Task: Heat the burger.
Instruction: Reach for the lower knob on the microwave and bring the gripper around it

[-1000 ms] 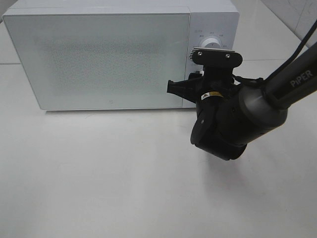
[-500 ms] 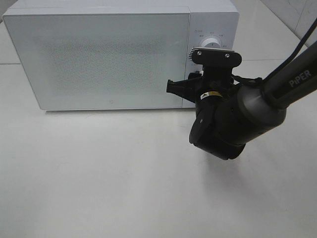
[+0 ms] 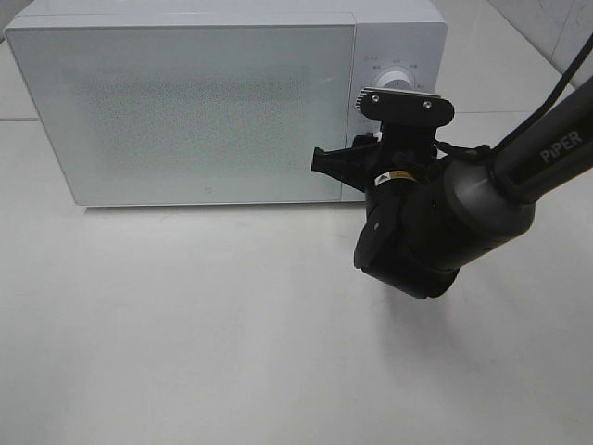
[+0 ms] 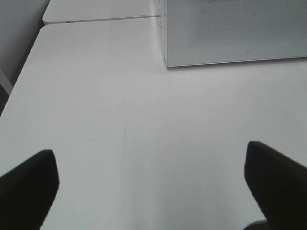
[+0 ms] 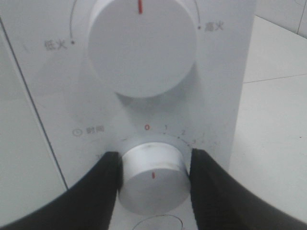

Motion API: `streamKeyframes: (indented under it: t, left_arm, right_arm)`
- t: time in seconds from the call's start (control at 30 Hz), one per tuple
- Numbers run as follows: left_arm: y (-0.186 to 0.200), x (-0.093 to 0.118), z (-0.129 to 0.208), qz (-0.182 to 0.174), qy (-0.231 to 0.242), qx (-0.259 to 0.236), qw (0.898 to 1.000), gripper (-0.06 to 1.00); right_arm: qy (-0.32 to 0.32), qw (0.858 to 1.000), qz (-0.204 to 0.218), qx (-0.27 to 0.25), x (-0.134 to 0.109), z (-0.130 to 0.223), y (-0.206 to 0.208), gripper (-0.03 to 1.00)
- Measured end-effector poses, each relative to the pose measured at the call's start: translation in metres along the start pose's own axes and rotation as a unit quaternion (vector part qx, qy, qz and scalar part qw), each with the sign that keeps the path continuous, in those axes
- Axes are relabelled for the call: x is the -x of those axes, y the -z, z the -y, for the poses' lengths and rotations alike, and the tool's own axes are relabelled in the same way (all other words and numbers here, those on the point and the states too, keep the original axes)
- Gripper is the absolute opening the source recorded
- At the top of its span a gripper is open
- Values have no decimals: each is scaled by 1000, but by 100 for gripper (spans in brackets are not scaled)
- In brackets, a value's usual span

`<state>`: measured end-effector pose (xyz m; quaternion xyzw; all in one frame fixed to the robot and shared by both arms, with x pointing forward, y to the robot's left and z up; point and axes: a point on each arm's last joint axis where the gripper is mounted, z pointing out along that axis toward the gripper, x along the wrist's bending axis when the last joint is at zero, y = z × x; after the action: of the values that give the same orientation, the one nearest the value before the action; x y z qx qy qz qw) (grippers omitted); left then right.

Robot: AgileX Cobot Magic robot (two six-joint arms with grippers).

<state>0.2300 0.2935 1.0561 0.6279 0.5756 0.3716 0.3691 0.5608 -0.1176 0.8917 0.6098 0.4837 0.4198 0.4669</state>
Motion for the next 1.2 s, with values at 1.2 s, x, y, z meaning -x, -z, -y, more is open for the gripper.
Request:
streamKeyframes:
  t: [1.2]
  left_arm:
    - [0,0,0,0,0,0,1000,98]
  right_arm:
    - [-344,939,-20,-2,0,3,0,45]
